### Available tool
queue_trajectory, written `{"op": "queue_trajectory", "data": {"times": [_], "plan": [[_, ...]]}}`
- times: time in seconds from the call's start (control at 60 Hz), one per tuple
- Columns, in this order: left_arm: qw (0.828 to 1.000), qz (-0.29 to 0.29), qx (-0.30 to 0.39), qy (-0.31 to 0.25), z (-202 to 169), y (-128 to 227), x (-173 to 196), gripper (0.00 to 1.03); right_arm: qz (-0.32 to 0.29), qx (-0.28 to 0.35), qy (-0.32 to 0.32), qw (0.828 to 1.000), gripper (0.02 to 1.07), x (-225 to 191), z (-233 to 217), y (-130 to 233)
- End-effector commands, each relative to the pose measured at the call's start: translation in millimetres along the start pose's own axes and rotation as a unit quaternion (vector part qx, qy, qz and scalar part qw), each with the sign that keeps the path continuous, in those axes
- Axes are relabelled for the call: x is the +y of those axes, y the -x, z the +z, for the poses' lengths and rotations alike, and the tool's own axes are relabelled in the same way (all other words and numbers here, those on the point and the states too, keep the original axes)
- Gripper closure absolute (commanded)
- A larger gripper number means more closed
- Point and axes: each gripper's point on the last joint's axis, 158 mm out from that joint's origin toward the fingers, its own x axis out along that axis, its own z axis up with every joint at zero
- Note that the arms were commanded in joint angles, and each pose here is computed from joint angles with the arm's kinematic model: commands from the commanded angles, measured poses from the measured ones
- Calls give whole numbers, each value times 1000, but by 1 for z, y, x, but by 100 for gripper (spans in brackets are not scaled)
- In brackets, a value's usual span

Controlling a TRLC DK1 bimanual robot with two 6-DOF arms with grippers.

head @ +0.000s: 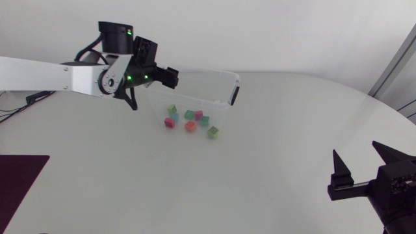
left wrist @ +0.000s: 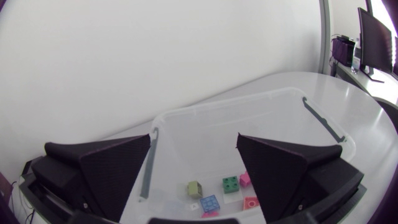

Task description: Pick up the duplo bricks and place them in the container

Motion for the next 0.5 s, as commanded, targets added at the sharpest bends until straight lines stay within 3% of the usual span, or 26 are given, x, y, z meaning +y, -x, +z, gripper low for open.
{"op": "queue_trajectory", "data": {"times": [0.0, 0.367, 0.483], "plan": [[1000, 24, -10, 2, 12, 24, 22, 4, 8, 12, -6, 1000, 7, 6, -10, -2], [996, 79, -32, 13, 19, 100, 58, 4, -3, 11, 2, 1000, 7, 1, -10, -1], [992, 102, -68, 19, 30, 137, 70, 4, -6, 11, -6, 1000, 7, 0, -10, -1]]}}
